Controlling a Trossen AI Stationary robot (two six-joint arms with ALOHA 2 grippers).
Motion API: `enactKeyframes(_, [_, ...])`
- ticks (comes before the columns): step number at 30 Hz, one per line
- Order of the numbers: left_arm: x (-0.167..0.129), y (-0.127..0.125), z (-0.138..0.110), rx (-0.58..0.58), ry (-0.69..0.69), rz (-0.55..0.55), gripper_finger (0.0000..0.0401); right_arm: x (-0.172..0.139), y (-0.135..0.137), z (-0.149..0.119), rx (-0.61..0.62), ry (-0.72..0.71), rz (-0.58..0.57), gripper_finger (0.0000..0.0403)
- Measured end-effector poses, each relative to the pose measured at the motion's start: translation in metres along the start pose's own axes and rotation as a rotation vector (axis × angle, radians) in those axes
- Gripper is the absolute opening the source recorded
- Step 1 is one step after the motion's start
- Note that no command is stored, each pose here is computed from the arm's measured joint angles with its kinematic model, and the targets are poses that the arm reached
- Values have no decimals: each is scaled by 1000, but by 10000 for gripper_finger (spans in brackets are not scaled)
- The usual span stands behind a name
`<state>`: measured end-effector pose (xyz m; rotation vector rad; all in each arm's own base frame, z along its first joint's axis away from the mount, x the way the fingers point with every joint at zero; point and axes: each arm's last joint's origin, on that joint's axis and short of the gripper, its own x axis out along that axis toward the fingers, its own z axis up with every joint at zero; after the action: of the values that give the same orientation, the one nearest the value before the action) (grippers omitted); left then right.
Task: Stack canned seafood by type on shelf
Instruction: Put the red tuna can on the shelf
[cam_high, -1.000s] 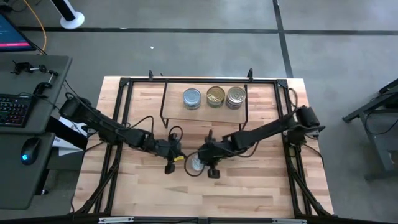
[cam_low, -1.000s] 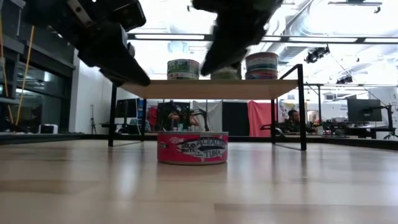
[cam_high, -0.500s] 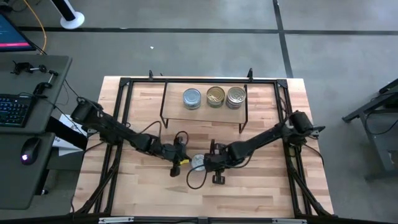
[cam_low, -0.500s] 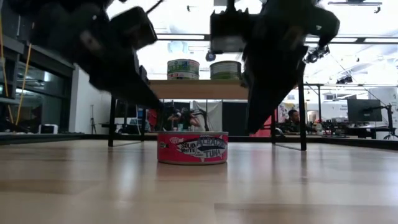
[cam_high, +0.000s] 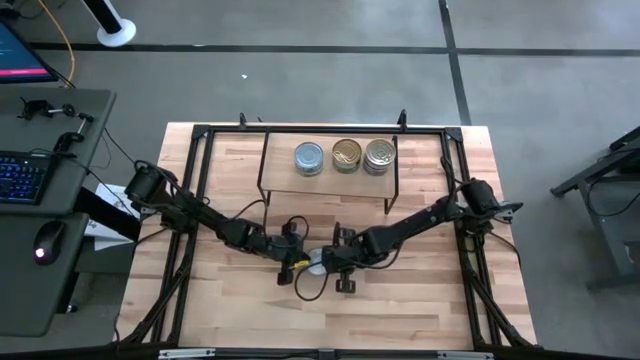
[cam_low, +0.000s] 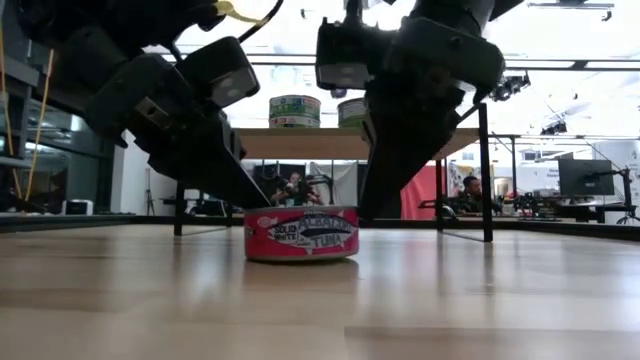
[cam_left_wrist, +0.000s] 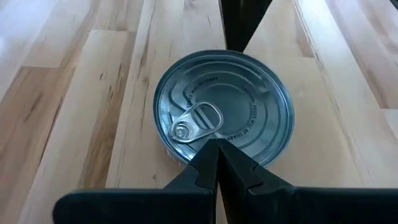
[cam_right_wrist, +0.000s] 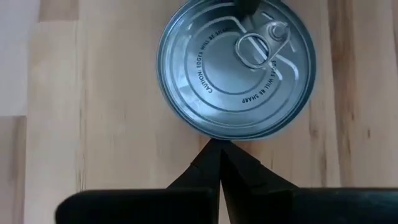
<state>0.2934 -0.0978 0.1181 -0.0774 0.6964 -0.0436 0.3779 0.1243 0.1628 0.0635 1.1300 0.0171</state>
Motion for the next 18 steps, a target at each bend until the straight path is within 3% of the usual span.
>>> enactKeyframes(11, [-4,1,-8,-44,107,-8,0,-26,9,34,-120,-117,25,0])
enactKeyframes(18, [-9,4,-17,-7,219,6,0,-37,8,48,-199,-163,20,0])
